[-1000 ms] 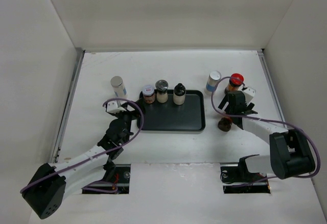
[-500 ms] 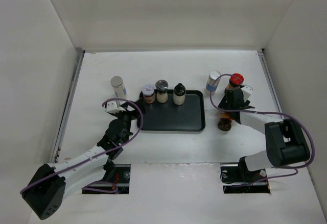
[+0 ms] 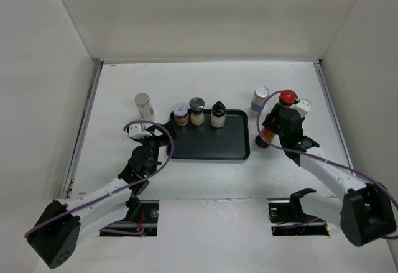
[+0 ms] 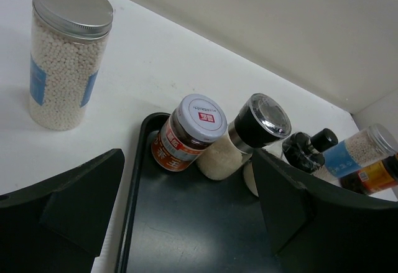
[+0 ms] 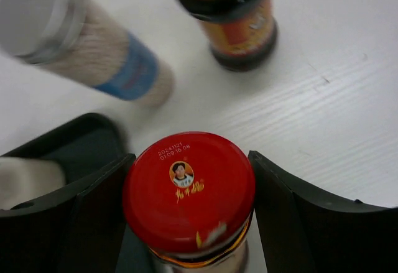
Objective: Organize the condiment bottles
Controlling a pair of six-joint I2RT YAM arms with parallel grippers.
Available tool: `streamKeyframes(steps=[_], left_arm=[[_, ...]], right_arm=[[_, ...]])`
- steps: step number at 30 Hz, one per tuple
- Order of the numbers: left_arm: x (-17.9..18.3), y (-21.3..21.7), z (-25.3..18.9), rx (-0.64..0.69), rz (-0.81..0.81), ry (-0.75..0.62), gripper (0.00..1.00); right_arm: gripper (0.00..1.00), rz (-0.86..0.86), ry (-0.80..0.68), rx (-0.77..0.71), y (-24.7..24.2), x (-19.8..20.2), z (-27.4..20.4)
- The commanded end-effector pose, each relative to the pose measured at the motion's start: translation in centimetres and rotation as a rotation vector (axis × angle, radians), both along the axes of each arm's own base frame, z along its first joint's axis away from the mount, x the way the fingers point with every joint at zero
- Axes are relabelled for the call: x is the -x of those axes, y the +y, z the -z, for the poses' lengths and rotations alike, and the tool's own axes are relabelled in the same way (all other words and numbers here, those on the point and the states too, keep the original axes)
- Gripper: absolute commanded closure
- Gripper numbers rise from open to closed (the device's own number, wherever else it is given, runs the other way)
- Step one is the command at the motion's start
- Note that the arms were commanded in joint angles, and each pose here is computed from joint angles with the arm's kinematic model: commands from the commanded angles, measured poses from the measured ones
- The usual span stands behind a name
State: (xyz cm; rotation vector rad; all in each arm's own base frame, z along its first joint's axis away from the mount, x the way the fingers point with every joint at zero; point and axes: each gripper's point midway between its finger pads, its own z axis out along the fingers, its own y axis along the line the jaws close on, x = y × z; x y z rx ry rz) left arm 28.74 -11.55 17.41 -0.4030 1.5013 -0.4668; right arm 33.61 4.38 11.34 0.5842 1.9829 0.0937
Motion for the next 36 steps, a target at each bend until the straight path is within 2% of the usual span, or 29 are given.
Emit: streamKeyframes(steps=[1, 17, 27, 36], left_arm=[[-0.1, -0.1, -0.9, 0.034, 0.004, -0.031, 0.16], [-0.2, -0.1, -0.9, 0.035, 0.004, -0.032, 0.16], [-0.1, -0.1, -0.9, 0.036, 0.006, -0.034, 0.16], [-0.1, 0.0, -1.1, 0.041, 0.003, -0.037, 0.16]], right_arm=[[0.59, -0.004, -0.257, -0.024, 1.2, -1.4, -6.9], [0.63, -0.073, -0.244, 0.032, 3.3, -1.3, -7.4], [0.62, -0.16, -0.29, 0.077, 7.0, -0.4, -11.3], [0.62, -0.276, -0.352, 0.082, 12.7, -1.9, -15.6]])
